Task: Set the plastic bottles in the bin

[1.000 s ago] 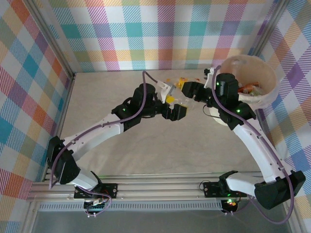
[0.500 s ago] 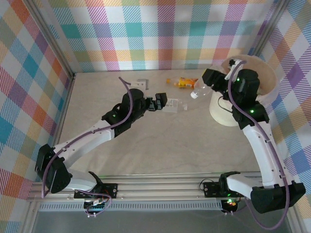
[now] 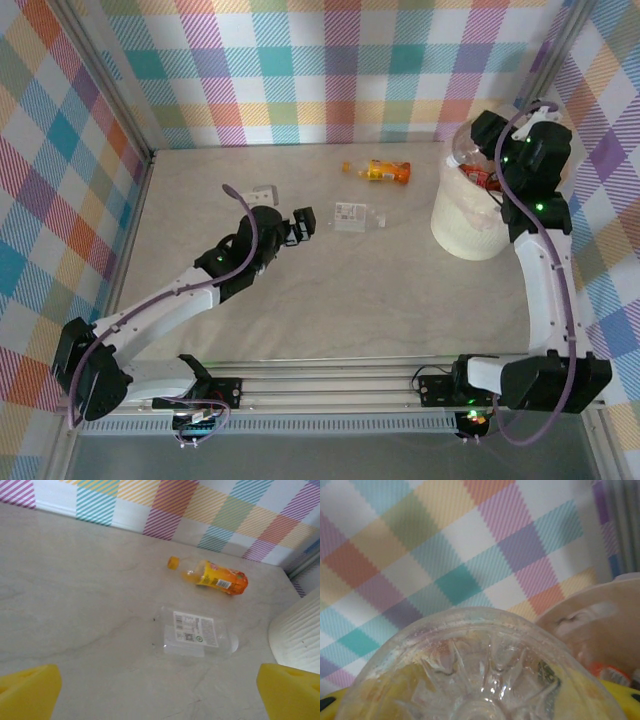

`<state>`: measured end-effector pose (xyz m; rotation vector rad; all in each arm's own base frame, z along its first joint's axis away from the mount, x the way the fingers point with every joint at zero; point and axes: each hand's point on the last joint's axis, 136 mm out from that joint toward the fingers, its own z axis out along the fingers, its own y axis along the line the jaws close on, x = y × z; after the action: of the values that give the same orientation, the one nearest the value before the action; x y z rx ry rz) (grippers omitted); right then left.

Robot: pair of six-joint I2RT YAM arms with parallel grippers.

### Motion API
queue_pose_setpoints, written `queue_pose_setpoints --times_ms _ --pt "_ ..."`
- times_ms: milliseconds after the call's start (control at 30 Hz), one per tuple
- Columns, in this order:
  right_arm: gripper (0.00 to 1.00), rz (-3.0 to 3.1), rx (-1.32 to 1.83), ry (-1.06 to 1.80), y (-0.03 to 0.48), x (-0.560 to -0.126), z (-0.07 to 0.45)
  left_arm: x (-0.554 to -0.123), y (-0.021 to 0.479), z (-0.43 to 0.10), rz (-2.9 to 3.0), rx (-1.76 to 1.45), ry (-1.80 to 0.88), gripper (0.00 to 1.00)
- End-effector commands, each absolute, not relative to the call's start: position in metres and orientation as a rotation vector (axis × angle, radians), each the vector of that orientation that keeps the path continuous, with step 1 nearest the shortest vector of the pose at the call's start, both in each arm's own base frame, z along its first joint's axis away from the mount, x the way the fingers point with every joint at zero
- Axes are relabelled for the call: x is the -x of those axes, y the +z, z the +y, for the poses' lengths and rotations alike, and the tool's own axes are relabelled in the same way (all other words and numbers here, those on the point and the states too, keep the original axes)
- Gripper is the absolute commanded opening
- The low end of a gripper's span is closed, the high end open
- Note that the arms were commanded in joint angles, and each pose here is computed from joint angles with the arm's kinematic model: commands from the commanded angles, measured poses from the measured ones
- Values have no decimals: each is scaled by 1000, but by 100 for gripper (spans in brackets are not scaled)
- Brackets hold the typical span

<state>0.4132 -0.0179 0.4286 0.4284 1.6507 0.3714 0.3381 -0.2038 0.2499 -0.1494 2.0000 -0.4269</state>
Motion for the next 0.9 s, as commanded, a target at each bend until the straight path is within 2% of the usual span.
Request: queue_pose_setpoints --times_ms 0,267,533,633,767,867 --pt "48 1588 -400 261 447 -427 -38 -337 254 -188 1977 205 -407 100" --pt "49 1615 -463 181 437 -458 -74 -334 251 -185 1991 201 -407 100" --pt "58 1792 -173 330 410 -488 -32 -335 249 -186 1995 200 -414 100" --pt "67 1835 -124 332 398 -486 -27 -336 249 -187 1997 198 -416 100" --pt "84 1872 -71 329 390 -480 -21 -337 248 -189 2001 191 -419 100" --pt "90 1880 -78 309 392 -475 -23 -338 248 -192 2006 182 -425 100"
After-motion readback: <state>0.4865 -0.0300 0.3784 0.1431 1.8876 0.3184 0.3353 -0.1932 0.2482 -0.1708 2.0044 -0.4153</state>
